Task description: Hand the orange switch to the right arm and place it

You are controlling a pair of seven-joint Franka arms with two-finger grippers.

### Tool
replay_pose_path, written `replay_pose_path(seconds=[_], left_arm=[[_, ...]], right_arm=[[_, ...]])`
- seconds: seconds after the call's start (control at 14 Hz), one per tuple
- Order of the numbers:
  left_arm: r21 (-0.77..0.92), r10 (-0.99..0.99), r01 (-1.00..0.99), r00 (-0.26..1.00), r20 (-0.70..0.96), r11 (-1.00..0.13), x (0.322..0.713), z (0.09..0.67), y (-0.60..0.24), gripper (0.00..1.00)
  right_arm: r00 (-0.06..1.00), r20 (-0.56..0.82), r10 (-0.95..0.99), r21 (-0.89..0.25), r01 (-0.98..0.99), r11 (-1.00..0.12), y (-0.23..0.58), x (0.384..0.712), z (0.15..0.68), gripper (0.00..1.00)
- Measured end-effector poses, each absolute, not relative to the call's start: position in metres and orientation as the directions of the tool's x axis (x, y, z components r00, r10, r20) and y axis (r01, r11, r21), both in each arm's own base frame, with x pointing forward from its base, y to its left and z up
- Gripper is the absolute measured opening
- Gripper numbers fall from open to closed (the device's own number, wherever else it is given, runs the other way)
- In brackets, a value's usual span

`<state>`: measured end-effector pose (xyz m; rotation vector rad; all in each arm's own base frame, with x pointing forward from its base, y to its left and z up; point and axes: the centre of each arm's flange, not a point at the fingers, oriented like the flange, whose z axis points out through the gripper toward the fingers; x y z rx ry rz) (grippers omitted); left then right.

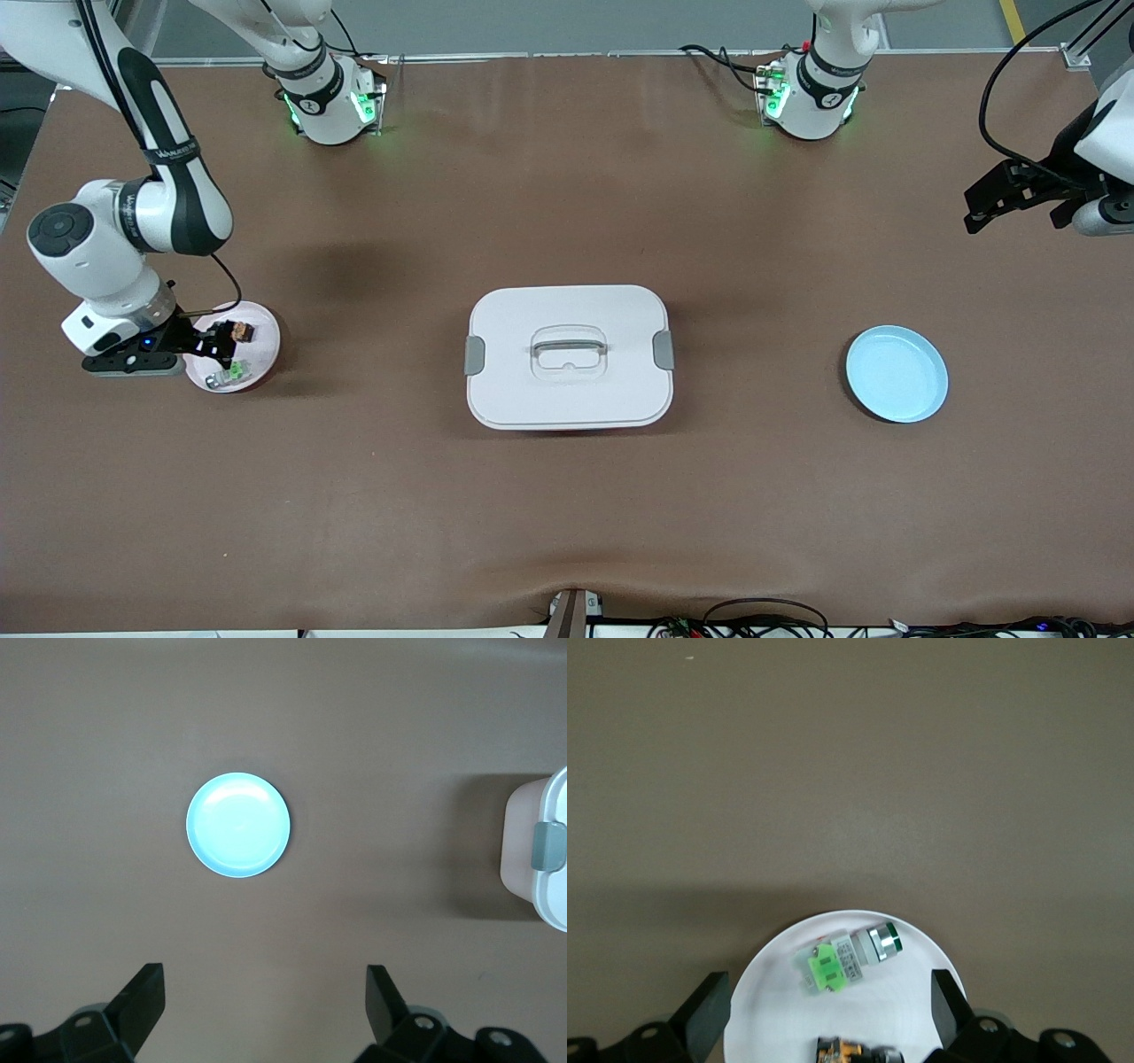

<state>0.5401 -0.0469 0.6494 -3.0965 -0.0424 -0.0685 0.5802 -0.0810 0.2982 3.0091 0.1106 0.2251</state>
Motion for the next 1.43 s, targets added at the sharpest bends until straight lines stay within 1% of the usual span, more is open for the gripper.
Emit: replay_pose_path(seconds=[0.14, 0.29, 0.5, 0.64, 0.86, 1.07, 1.21, 1.43], left_arm=[[-0.043, 0.026, 0.028, 0.999, 0.045, -0.999, 0.54, 0.649, -0.047, 1.0], [-0.042, 0.025, 0.027, 0.999, 0.044, -0.999, 0.54, 0.649, -0.048, 1.0], [-0.042, 0.018, 0.02, 0.999, 0.044, -0.999, 0.54, 0.649, -0.052, 1.0], [-0.041, 0.015, 0.017, 0.999, 0.044, -0.999, 0.54, 0.649, -0.053, 1.0], [-0.041, 0.015, 0.017, 0.999, 0.044, -0.999, 0.539, 0.649, -0.054, 1.0], [-0.041, 0.013, 0.015, 0.999, 0.043, -0.999, 0.539, 0.649, -0.054, 1.0], [-0.041, 0.012, 0.014, 0.999, 0.043, -0.999, 0.539, 0.649, -0.055, 1.0], [-0.041, 0.008, 0.01, 0.999, 0.045, -0.999, 0.539, 0.65, -0.057, 1.0]], right_arm=[[0.994, 0.091, 0.055, 0.11, 0.045, -0.993, -0.072, 0.596, 0.325, 1.0], [0.996, 0.082, 0.021, 0.069, 0.015, -0.997, -0.064, 0.608, 0.35, 1.0], [0.999, 0.041, 0.004, 0.057, 0.002, -0.998, -0.063, 0.618, 0.382, 1.0], [1.0, -0.018, -0.015, 0.039, -0.014, -0.999, -0.064, 0.62, 0.418, 1.0], [0.998, -0.055, -0.032, -0.02, -0.033, -0.999, -0.055, 0.621, 0.471, 1.0], [0.998, -0.045, -0.049, -0.028, -0.05, -0.998, -0.052, 0.619, 0.491, 1.0], [0.995, -0.061, -0.077, -0.026, -0.079, -0.997, -0.05, 0.612, 0.503, 1.0], [0.992, -0.053, -0.115, -0.022, -0.116, -0.993, -0.04, 0.595, 0.537, 1.0]])
